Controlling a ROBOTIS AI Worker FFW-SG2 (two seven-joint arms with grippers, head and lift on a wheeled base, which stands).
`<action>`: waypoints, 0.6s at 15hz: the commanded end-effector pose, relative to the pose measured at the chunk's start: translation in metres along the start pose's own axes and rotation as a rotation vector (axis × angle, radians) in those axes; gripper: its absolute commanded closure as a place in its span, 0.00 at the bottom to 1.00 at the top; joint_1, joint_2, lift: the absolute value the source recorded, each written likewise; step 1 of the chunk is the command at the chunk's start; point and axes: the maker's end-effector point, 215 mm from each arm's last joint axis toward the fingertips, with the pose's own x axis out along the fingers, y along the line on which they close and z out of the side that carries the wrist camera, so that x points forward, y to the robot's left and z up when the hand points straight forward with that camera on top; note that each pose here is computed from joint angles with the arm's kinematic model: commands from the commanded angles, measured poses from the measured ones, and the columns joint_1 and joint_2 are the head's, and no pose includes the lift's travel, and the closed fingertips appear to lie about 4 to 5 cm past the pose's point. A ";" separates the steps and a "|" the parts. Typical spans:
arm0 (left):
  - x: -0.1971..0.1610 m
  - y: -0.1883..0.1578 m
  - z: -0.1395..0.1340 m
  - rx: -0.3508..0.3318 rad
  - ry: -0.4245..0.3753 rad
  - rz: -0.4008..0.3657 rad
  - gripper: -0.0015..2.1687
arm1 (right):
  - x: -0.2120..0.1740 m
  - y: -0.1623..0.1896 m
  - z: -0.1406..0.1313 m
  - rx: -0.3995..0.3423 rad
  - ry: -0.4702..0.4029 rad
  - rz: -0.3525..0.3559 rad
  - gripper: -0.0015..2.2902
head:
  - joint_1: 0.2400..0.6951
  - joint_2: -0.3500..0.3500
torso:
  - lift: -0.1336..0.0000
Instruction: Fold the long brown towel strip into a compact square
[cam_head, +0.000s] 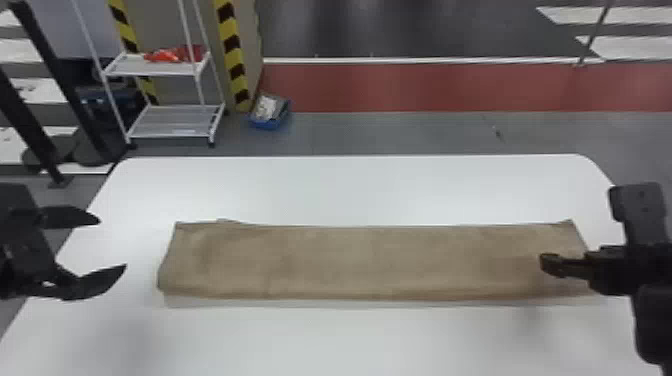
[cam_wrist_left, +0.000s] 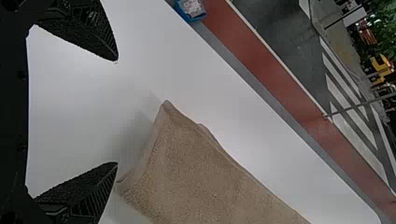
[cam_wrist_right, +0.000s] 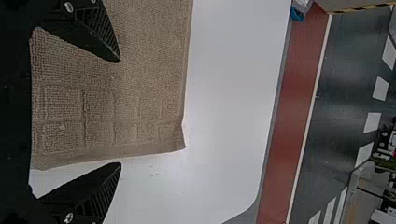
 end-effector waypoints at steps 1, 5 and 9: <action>0.000 -0.002 -0.002 -0.003 0.002 -0.003 0.04 | -0.001 0.000 0.000 0.000 -0.003 0.001 0.04 | 1.00 0.53 | 0.04; -0.001 -0.002 -0.001 -0.001 -0.001 -0.001 0.04 | -0.003 -0.002 -0.003 0.003 0.000 -0.003 0.04 | 1.00 0.53 | 0.04; -0.002 -0.002 0.000 -0.026 -0.016 0.001 0.04 | -0.006 -0.005 -0.004 -0.001 -0.002 -0.007 0.04 | 1.00 0.52 | 0.04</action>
